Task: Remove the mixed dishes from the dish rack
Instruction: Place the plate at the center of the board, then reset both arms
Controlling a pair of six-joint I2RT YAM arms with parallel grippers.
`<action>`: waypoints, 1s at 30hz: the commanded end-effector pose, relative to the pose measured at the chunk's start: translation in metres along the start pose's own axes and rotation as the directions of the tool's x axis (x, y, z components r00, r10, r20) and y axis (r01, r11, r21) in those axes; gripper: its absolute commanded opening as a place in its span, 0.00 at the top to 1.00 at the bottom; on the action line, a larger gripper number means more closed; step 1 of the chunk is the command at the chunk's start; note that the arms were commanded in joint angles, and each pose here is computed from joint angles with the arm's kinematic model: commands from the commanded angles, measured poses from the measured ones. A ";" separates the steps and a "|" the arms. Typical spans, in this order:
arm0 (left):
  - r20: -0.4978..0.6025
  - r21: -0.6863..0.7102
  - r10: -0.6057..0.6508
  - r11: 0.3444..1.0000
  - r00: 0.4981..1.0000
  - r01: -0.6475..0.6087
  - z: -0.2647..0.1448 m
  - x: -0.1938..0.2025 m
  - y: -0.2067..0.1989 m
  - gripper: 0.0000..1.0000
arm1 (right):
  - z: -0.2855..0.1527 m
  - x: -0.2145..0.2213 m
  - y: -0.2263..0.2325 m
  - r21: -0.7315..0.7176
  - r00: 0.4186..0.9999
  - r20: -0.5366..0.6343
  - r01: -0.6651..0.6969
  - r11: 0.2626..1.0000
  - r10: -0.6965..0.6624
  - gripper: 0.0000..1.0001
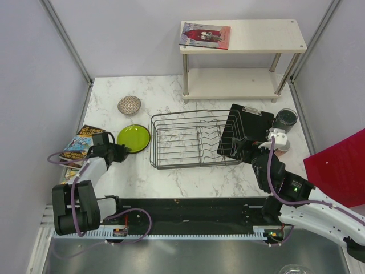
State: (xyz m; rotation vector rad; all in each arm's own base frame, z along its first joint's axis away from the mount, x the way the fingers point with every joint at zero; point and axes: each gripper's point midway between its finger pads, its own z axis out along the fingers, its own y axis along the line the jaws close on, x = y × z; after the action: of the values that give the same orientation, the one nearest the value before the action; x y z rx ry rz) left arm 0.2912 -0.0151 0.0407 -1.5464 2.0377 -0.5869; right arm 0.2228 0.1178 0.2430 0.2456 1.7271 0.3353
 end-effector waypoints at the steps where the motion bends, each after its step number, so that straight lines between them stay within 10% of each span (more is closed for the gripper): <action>1: 0.003 0.049 -0.001 0.999 1.000 0.001 0.000 -0.004 -0.015 0.63 | 0.000 -0.003 0.002 -0.009 1.000 0.010 -0.013 1.000 0.013 0.02; 13: -0.021 0.103 0.040 0.994 0.999 -0.037 -0.017 -0.001 -0.031 0.20 | 0.000 -0.001 0.002 -0.013 1.000 0.004 -0.013 1.000 0.013 0.03; 24: 0.139 0.200 0.177 0.959 0.974 -0.203 -0.093 -0.020 -0.085 0.09 | 0.001 0.000 0.006 -0.015 1.000 -0.003 -0.007 1.000 0.007 0.02; 30: 0.287 0.206 0.447 0.835 0.847 -0.510 -0.126 -0.020 -0.122 0.02 | 0.005 0.003 0.008 -0.012 1.000 -0.009 0.014 1.000 -0.014 0.02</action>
State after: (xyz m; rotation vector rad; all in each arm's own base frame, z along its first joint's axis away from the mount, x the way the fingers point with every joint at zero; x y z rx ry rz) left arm 0.3061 -0.0265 0.1885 -1.0910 1.9315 -0.6274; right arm 0.2244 0.1212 0.2375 0.2300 1.7452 0.3190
